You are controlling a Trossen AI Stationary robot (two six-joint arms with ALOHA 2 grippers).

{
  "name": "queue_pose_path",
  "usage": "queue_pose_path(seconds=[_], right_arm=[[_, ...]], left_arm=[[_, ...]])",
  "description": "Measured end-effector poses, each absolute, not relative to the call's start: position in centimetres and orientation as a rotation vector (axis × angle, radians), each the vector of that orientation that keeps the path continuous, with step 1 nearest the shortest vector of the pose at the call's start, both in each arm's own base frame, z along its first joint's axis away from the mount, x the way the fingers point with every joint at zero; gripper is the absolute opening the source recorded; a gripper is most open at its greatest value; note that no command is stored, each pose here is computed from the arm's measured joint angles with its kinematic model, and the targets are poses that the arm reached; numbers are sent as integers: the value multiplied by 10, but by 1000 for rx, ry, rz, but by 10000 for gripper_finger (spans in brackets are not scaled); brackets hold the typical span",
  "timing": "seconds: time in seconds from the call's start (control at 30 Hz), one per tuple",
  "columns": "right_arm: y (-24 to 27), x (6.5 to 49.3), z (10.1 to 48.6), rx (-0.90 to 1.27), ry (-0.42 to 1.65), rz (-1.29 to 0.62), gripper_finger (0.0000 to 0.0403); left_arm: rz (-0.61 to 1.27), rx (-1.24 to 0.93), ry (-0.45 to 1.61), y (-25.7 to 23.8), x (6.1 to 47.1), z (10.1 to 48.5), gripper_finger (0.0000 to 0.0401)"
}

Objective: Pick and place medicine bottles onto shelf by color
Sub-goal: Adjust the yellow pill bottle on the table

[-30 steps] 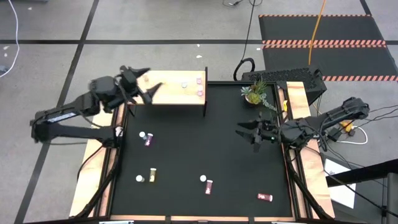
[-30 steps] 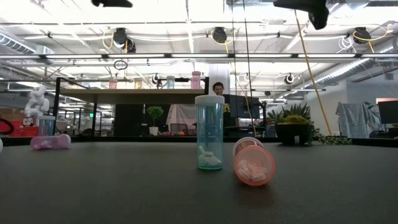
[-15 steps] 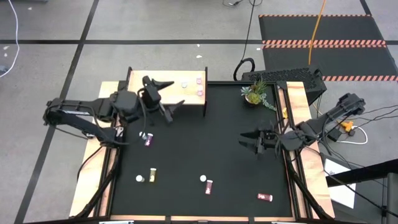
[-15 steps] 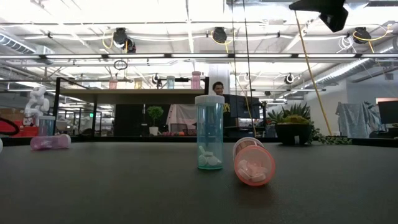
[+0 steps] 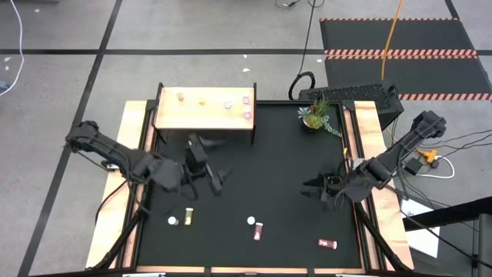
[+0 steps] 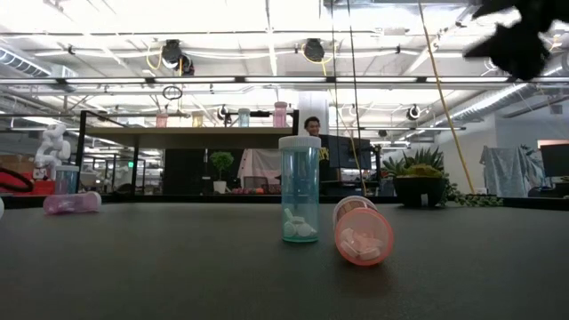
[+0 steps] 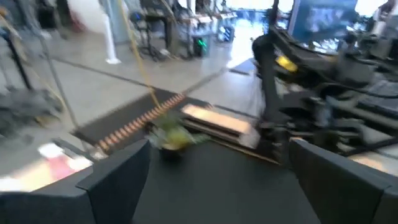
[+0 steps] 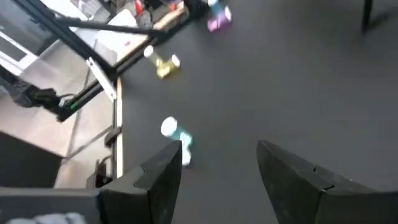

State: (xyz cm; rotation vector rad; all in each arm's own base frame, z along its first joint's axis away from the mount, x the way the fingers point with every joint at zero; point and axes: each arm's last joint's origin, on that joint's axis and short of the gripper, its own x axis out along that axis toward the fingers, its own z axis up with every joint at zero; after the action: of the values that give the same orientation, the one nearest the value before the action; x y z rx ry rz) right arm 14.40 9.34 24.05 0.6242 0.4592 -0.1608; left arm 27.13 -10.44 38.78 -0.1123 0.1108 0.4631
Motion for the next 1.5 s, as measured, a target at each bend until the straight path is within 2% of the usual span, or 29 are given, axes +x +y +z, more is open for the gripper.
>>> queue_pose_path(seconds=[0.2,0.33,0.5,0.67,0.77,0.97,1.1,1.23,1.37,1.5], right_arm=[[103,142,187,828,436,-110,203],[120,150,180,898,354,-47,202],[146,180,192,835,347,-81,189],[159,223,200,797,359,-190,177],[158,250,203,808,343,-254,175],[160,297,228,792,313,-315,175],[176,325,252,737,329,-320,175],[189,348,261,735,315,-384,175],[199,365,256,805,281,-407,175],[205,367,246,874,290,-421,175]], left_arm=[[367,-181,189,-151,278,356,378],[405,-173,241,-159,259,351,378],[523,-292,340,-137,221,350,378],[616,-443,584,-120,199,334,378],[585,-495,730,-122,194,323,378],[455,-353,972,-132,179,296,378],[434,-351,983,-124,151,289,378],[416,-455,944,-108,122,278,371],[409,-632,906,-104,114,260,345],[289,-620,969,-114,119,242,306]])
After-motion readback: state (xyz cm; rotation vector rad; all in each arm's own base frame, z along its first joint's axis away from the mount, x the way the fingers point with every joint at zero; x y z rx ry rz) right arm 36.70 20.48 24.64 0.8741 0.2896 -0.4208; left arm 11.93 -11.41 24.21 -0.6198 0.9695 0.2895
